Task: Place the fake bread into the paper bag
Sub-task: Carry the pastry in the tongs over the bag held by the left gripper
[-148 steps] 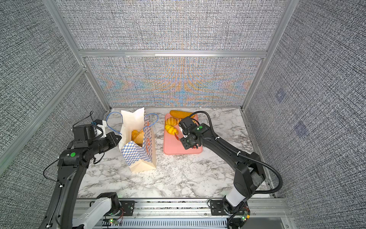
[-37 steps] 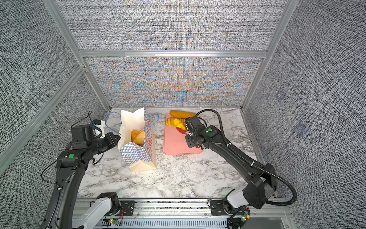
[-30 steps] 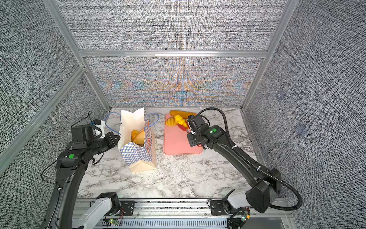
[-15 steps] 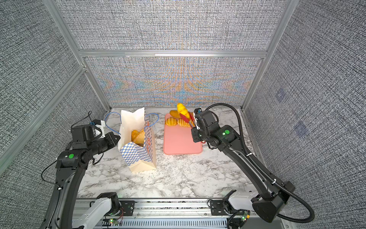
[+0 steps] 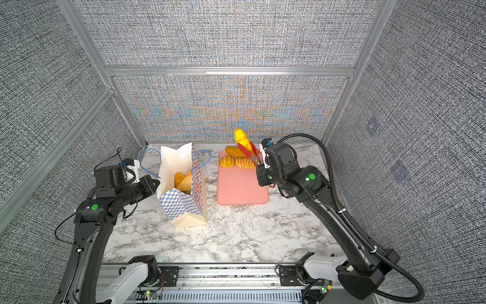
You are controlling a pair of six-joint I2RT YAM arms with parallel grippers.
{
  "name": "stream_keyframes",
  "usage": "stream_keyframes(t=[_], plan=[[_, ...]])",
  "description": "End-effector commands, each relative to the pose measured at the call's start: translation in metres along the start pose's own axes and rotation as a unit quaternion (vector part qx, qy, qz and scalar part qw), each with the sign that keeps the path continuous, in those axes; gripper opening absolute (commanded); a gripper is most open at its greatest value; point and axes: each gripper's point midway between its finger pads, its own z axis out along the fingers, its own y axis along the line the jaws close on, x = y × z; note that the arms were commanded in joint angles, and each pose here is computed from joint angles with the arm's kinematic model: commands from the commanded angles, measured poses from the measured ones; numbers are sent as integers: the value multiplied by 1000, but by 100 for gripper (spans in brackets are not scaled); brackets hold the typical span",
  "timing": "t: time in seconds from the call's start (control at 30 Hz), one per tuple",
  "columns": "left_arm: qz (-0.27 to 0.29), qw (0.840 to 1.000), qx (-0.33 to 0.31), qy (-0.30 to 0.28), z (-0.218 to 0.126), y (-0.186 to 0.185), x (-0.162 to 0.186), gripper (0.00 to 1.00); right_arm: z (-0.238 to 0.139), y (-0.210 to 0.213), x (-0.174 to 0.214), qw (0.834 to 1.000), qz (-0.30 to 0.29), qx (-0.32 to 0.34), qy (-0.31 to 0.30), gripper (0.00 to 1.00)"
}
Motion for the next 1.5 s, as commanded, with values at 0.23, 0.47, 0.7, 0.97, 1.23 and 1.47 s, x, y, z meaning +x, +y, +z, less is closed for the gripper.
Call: stream_keyframes(t=[0.23, 0.47, 0.7, 0.97, 1.23, 1.47], plan=[[4, 1000, 10, -7, -2, -5, -3, 2, -32, 32, -32, 994, 22, -97, -55, 35], [4, 1000, 9, -7, -3, -4, -3, 2, -48, 54, -46, 986, 23, -145, -75, 35], [3, 1000, 9, -8, -4, -4, -3, 2, -56, 77, -53, 981, 10, -175, -82, 35], [1, 1000, 9, -8, -4, -4, -2, 2, -55, 118, -54, 975, -21, -206, -75, 35], [1, 1000, 9, -7, -3, -3, -1, 2, -51, 146, -51, 974, -56, -211, -66, 35], [1, 1000, 9, -7, -2, -3, -1, 2, -48, 163, -49, 973, -76, -210, -60, 35]])
